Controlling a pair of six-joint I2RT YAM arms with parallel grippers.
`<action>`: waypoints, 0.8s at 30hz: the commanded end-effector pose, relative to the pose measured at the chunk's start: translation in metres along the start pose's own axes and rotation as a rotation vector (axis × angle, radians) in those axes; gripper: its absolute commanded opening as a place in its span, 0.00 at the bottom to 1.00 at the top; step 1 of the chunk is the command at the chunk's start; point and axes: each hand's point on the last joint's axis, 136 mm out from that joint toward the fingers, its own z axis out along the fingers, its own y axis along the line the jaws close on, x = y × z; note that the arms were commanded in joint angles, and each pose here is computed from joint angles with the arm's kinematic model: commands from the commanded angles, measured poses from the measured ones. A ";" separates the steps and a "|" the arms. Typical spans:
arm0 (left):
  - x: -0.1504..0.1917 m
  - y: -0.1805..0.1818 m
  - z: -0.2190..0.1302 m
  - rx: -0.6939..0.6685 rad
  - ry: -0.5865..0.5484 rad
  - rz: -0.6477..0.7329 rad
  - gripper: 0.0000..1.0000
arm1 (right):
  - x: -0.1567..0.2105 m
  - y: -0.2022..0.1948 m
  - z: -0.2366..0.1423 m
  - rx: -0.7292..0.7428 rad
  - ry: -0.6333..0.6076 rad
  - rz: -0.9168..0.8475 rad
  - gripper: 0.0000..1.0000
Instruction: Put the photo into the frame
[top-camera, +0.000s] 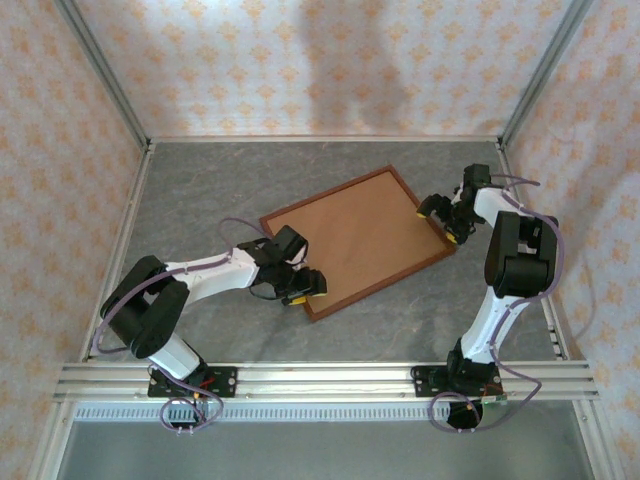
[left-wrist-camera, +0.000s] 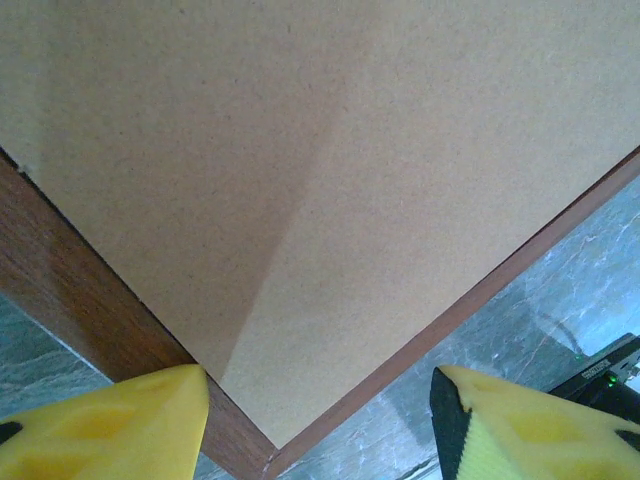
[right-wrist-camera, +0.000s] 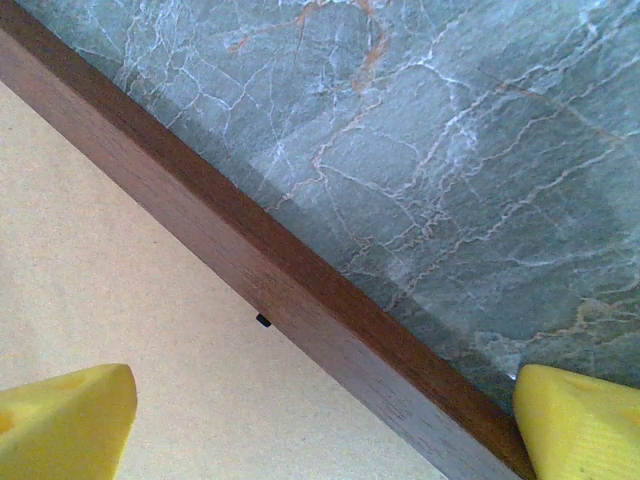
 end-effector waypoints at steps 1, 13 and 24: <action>0.005 0.003 0.010 0.003 0.025 -0.013 0.60 | 0.017 0.002 0.006 0.007 0.057 0.007 0.96; -0.001 -0.014 0.014 0.081 0.019 -0.016 0.59 | 0.035 0.004 0.014 -0.022 0.093 0.028 0.95; -0.006 -0.011 0.016 0.022 -0.004 0.011 0.62 | 0.051 0.010 0.017 -0.063 0.100 0.051 0.93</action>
